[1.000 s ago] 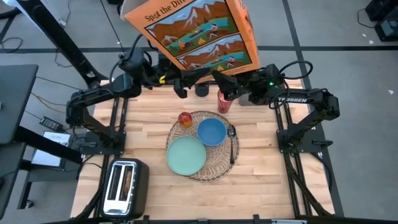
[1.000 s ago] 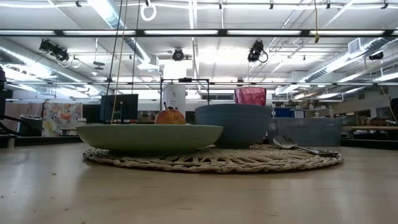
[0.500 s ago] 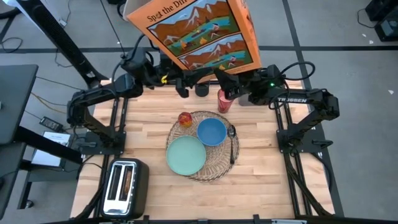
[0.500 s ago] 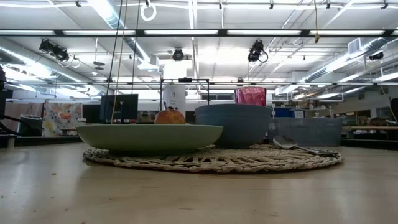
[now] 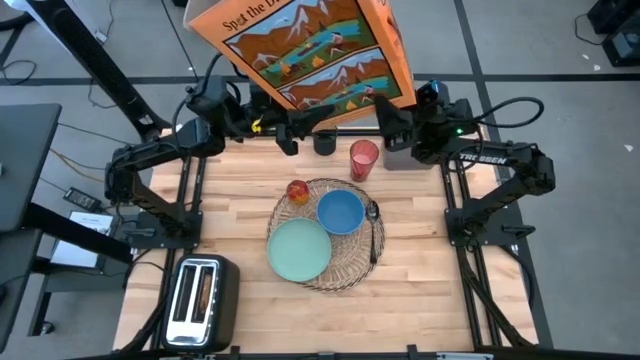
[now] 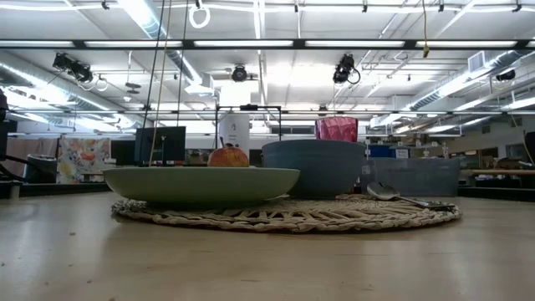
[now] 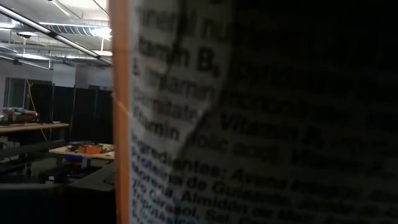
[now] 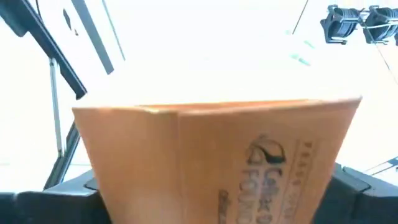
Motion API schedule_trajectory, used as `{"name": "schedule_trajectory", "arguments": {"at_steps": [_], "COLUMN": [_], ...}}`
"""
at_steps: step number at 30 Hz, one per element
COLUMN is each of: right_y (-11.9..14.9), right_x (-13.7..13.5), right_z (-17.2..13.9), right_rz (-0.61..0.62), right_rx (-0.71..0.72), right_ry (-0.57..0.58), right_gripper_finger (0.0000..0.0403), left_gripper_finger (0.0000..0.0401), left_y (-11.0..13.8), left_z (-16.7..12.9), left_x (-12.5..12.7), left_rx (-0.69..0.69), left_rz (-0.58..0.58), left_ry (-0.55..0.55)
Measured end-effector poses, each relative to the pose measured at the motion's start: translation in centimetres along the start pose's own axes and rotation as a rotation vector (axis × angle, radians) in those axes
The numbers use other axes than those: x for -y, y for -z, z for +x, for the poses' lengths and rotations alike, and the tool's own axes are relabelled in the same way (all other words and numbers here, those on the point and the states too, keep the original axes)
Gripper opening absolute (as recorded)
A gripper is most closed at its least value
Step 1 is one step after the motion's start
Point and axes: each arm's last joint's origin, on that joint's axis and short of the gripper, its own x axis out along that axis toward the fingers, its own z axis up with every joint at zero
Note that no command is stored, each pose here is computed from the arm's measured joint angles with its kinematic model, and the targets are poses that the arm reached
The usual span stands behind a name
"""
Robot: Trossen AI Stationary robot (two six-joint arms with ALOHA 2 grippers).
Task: Arrange a breakfast setting
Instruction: Pour the cereal from the orange cereal box into the blue bowl
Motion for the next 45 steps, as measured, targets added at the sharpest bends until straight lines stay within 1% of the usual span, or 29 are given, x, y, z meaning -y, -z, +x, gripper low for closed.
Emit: {"name": "schedule_trajectory", "arguments": {"at_steps": [5, 12, 18, 23, 27, 32, 34, 37, 42, 45], "right_y": [-0.2, -0.1, 0.0, -0.1, -0.3, -0.8, -1.0, -1.3, -2.0, -2.8], "right_x": [0.1, 0.1, 0.2, 0.2, 0.3, 0.4, 0.4, 0.4, 0.3, 0.0], "right_z": [0.0, 0.0, 0.0, 0.0, -0.1, -0.1, -0.1, -0.2, -1.5, -2.8], "right_rz": [-0.005, -0.012, -0.020, -0.029, -0.029, -0.012, -0.013, 0.002, 0.032, 0.054], "right_rx": [0.004, 0.001, -0.001, -0.006, -0.013, -0.010, -0.006, -0.039, -0.121, -0.140], "right_ry": [0.001, -0.003, 0.020, 0.028, 0.009, 0.003, 0.003, 0.005, 0.013, 0.030], "right_gripper_finger": [0.0317, 0.0252, 0.0251, 0.0250, 0.0250, 0.0250, 0.0250, 0.0250, 0.0249, 0.0249], "left_gripper_finger": [0.0286, 0.0290, 0.0324, 0.0348, 0.0352, 0.0352, 0.0352, 0.0352, 0.0353, 0.0353], "left_y": [0.0, 0.1, 0.2, -0.4, -1.8, -3.8, -4.6, -5.7, -7.3, -7.9], "left_z": [0.0, 0.0, -0.2, -1.2, -3.1, -6.2, -7.6, -9.9, -13.3, -14.5], "left_x": [-0.1, -0.1, -0.1, 0.0, 0.5, 1.1, 1.3, 1.6, 2.1, 2.3], "left_rx": [-0.004, -0.022, -0.047, -0.120, -0.178, -0.261, -0.294, -0.342, -0.390, -0.401], "left_rz": [0.004, 0.028, 0.035, 0.075, 0.091, 0.089, 0.092, 0.086, 0.056, 0.045], "left_ry": [-0.004, -0.010, -0.016, -0.027, -0.028, -0.044, -0.059, -0.099, -0.146, -0.150]}}
